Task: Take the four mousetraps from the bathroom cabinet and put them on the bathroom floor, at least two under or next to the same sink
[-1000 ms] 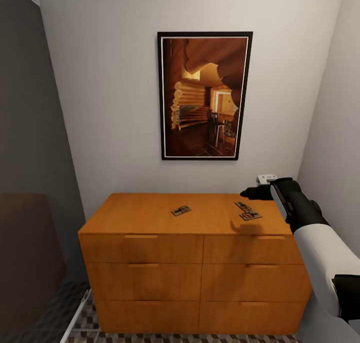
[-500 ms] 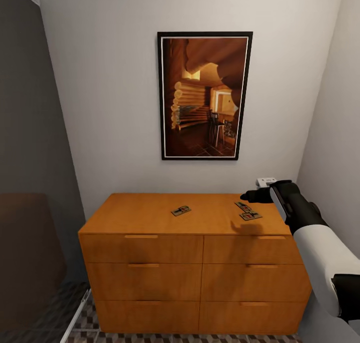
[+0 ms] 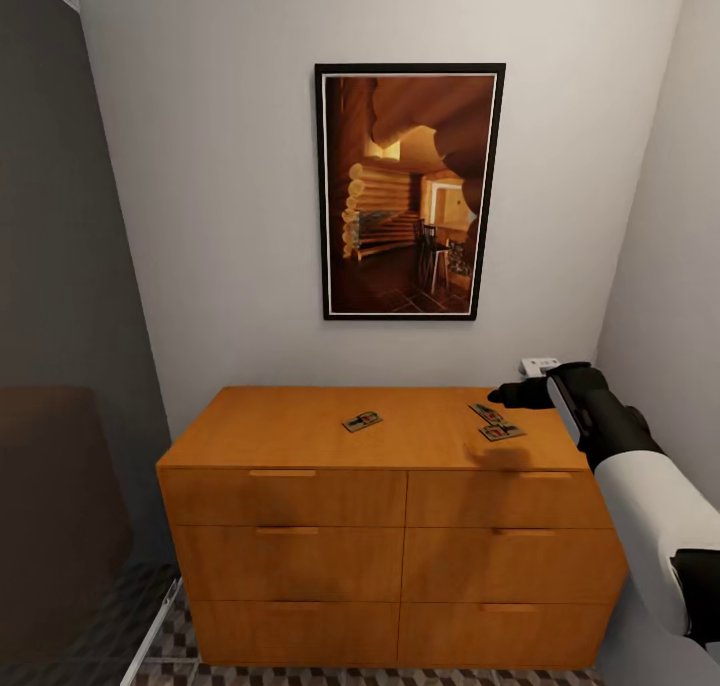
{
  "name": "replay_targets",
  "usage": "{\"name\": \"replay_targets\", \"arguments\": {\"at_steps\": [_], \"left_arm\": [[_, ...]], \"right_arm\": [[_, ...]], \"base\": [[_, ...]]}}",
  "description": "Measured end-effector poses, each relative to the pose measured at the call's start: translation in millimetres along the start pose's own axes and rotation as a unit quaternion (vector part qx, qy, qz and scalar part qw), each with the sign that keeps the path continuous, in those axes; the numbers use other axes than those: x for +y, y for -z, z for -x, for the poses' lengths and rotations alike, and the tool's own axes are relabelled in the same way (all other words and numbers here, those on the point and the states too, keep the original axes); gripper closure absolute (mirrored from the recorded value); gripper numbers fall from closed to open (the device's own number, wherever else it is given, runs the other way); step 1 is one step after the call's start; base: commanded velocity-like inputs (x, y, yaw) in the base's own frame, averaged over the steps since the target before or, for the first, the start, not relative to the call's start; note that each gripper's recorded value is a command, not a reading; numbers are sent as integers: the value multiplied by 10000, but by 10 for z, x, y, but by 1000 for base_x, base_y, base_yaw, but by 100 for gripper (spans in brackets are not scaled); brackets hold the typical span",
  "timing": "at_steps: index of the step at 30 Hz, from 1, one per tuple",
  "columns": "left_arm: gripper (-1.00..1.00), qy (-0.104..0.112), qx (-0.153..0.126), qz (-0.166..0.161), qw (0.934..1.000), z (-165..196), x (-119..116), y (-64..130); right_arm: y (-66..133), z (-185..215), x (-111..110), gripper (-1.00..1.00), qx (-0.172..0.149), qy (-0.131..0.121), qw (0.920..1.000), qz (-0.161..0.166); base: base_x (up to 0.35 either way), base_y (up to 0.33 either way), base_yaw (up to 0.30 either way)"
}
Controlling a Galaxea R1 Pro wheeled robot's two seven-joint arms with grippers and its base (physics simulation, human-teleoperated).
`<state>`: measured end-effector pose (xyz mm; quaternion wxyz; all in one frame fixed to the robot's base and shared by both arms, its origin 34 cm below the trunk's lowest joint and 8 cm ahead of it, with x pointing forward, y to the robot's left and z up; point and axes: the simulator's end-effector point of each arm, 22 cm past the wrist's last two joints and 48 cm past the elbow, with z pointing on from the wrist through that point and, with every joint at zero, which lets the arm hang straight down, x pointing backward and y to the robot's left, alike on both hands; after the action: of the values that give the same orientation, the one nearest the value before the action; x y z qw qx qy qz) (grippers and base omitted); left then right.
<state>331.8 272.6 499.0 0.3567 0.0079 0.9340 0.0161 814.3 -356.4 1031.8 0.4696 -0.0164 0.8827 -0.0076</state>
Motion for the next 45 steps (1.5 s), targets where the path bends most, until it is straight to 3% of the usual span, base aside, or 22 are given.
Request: {"name": "replay_targets", "arguments": {"at_steps": [15,45], "left_arm": [[-100,-19,29,17,10000,-40,35,16],[-100,-10,35,24,10000,-44,39,18]], "right_arm": [[-62,-196,-291,-100,179,-58,9997,-168],[-69,-201,-298,-100,164,-52,9997,-168]], "base": [[0,0,0],[39,0,0]]}}
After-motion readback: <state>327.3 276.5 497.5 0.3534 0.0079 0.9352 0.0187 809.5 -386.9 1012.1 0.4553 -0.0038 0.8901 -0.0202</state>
